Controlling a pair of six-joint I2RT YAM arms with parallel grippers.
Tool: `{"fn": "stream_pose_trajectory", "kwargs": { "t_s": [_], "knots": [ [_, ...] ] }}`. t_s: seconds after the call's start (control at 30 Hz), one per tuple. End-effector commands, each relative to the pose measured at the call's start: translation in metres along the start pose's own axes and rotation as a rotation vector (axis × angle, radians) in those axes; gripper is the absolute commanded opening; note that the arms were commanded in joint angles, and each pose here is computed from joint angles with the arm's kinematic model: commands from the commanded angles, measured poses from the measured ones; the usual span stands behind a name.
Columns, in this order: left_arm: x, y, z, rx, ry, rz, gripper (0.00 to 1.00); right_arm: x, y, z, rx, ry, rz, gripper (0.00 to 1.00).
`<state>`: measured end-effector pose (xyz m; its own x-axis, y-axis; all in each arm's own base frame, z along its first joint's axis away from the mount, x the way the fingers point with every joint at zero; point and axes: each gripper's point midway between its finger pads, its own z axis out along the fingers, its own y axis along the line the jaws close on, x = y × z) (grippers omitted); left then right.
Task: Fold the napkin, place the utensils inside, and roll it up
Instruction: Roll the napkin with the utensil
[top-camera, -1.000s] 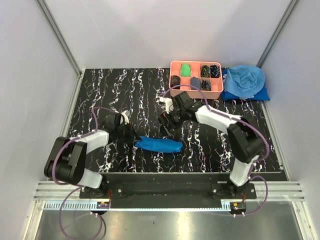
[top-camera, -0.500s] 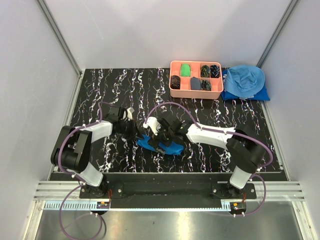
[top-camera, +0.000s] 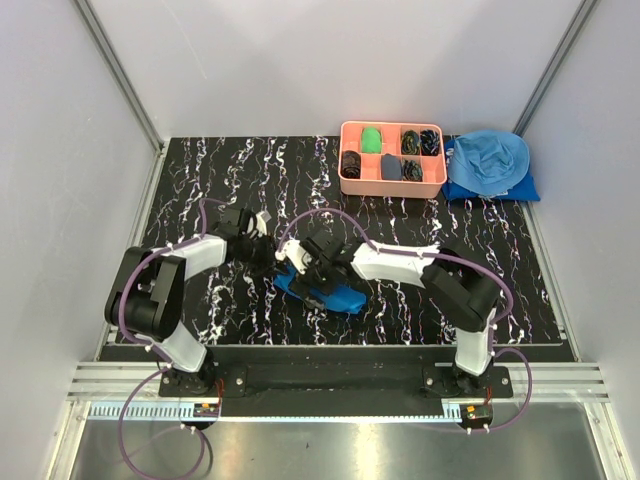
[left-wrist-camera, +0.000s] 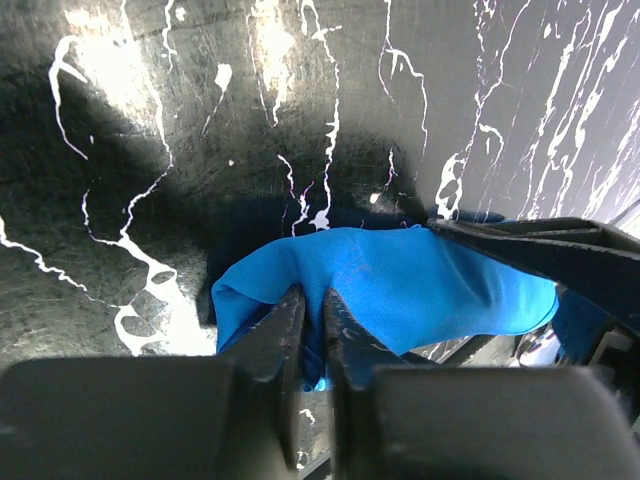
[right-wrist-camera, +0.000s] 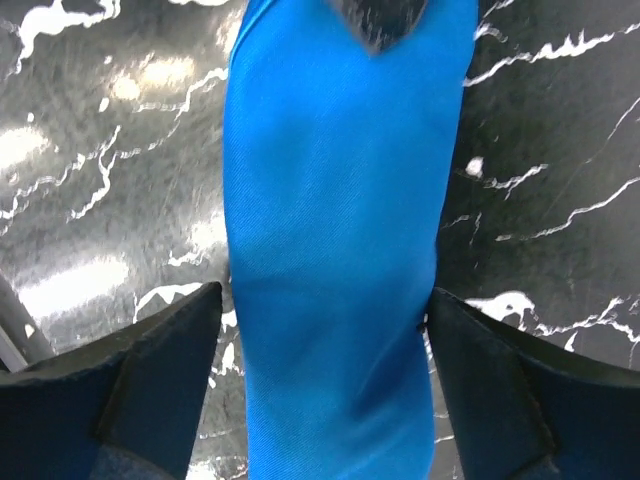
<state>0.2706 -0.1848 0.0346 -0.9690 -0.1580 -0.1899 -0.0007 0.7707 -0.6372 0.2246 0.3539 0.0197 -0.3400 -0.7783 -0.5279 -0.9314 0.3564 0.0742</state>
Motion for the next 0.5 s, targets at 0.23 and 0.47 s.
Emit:
{"fn": "stream_pose_trajectory", "kwargs": {
  "t_s": [0.23,0.47],
  "knots": [
    [-0.039,-0.018,-0.036,-0.008,-0.191,0.101,0.59,0.036,0.018,0.015,-0.212,0.136,0.289,0.53],
    [-0.037,-0.007,-0.050,-0.059,-0.304,0.107,0.70,0.030,0.012,0.012,-0.407,0.095,0.498,0.51]
  ]
}}
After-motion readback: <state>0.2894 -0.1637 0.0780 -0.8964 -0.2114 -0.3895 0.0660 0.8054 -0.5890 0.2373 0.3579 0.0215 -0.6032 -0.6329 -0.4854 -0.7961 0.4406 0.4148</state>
